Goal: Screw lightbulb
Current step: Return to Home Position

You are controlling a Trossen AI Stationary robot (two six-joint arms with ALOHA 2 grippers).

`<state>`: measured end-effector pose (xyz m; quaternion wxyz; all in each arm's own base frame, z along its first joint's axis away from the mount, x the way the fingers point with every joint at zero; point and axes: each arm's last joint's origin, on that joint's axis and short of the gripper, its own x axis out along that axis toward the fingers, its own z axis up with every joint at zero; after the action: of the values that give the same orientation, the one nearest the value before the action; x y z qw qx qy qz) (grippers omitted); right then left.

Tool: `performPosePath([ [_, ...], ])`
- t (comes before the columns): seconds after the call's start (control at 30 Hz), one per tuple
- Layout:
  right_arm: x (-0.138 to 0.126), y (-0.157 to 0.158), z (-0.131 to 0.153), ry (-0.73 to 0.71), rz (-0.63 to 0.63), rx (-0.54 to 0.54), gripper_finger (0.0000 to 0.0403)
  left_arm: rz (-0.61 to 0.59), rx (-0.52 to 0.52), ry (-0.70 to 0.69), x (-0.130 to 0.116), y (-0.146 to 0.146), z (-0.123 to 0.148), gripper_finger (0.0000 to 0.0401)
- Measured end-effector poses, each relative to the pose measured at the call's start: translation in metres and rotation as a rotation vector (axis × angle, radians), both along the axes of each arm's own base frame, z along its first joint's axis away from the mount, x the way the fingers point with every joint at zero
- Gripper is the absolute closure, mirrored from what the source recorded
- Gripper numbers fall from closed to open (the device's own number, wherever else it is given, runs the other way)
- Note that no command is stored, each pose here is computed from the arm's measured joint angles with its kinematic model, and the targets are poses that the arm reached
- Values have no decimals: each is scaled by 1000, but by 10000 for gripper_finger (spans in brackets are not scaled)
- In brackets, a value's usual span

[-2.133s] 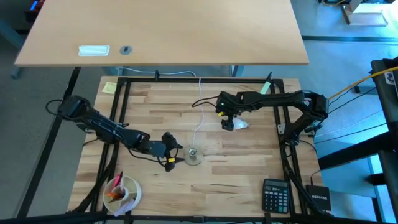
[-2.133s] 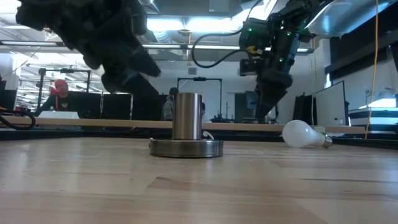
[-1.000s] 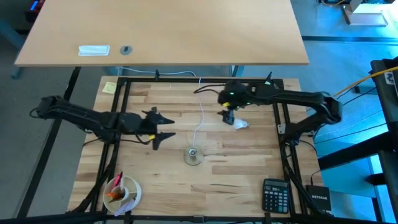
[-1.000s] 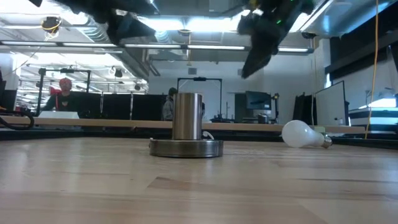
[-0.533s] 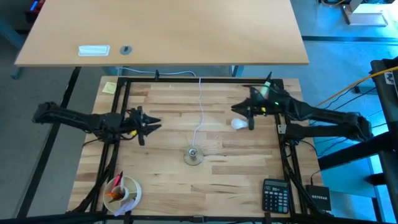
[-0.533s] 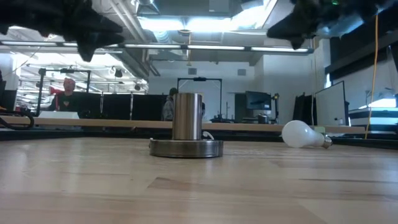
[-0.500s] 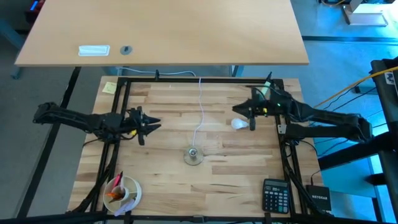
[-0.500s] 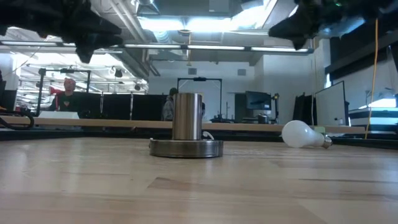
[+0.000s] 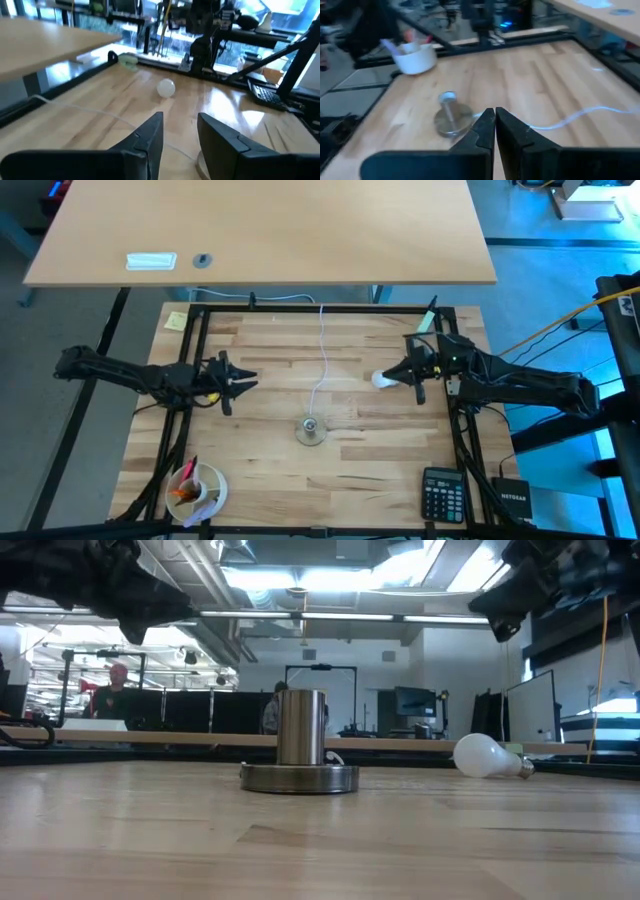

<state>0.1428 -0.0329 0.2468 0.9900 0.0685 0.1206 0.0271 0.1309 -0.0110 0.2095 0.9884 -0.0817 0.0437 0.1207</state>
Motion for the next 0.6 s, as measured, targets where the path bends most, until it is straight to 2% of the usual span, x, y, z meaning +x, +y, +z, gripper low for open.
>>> performPosePath([
  [0.07, 1, 1, -6, -18, 37, 4, 384, -2, 23, -36, -2, 0, -6, 290],
  [0.3, -5, 2, -31, 5, -5, 27, 384, -8, 29, -80, -11, 2, -33, 290],
  [0.6, -17, 3, -44, -25, -69, 25, 384, -10, 64, -114, -19, 3, -38, 290],
])
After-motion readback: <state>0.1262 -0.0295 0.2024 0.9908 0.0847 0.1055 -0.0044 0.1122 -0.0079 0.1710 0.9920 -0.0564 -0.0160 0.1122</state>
